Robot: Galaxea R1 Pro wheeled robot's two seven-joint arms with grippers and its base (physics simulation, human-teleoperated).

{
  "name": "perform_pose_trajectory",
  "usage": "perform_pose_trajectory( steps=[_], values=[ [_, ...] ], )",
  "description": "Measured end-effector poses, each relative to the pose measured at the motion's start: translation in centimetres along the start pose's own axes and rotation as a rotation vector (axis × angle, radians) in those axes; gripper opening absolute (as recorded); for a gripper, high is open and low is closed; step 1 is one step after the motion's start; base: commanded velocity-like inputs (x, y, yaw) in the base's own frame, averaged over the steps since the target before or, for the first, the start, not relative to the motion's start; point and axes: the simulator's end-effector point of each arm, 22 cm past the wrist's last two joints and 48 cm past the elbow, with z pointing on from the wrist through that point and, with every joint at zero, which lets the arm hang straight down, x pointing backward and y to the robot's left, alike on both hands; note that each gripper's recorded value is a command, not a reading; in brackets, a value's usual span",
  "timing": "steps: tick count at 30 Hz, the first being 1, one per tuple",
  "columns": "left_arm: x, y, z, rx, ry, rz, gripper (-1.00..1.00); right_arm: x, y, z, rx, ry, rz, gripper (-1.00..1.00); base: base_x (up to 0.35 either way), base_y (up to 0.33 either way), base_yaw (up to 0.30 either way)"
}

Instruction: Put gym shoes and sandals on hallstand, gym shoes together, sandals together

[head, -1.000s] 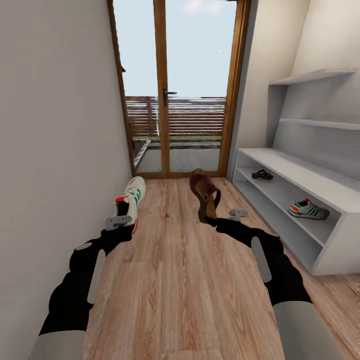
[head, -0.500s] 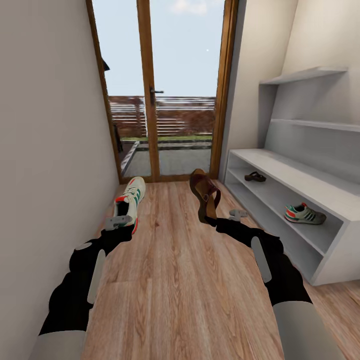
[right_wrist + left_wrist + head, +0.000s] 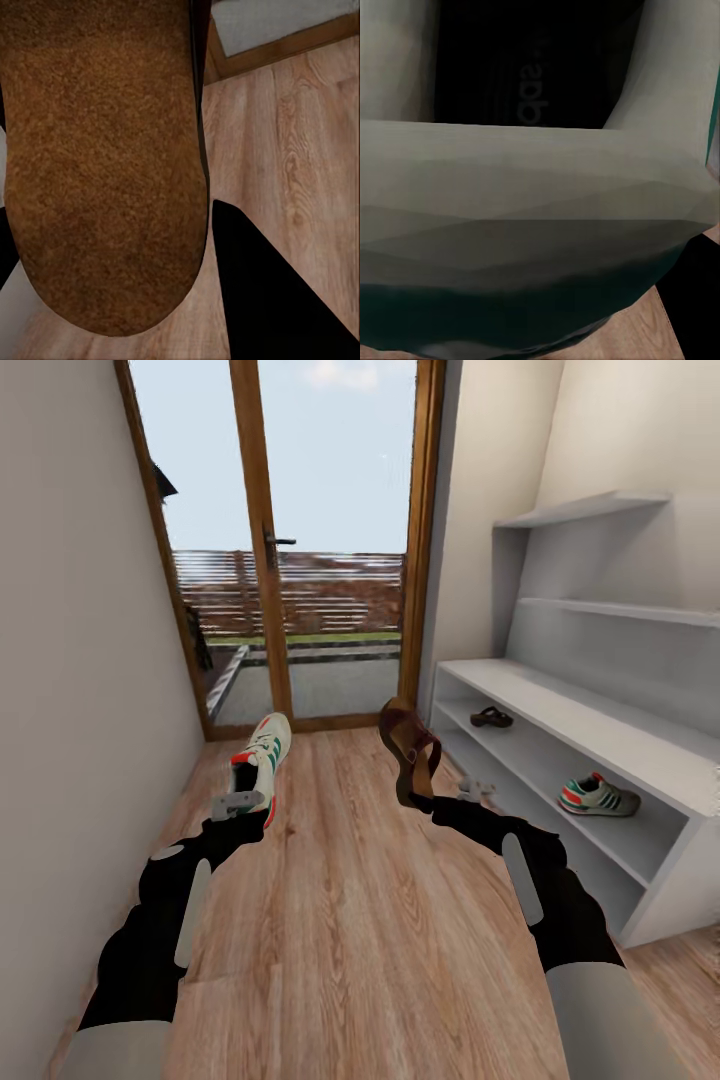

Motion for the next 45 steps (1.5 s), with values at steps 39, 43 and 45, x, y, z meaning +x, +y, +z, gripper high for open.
perform_pose_trajectory(
  steps=[39,43,45],
  values=[
    [0.02,0.00,0.01,0.000,0.000,0.000,-1.00,0.00,-0.06,-0.01,0.001,-0.001,0.001,-1.00,0.304,0.158,-0.159],
    [0.03,0.01,0.03,0.000,0.001,0.000,-1.00,-0.01,-0.06,0.00,0.001,-0.001,0.001,-1.00,0.080,0.115,-0.263],
    [0.04,0.02,0.03,0.000,0.001,0.000,-1.00,0.00,-0.06,0.00,0.001,-0.001,0.001,-1.00,0.023,0.034,-0.264]
  ],
)
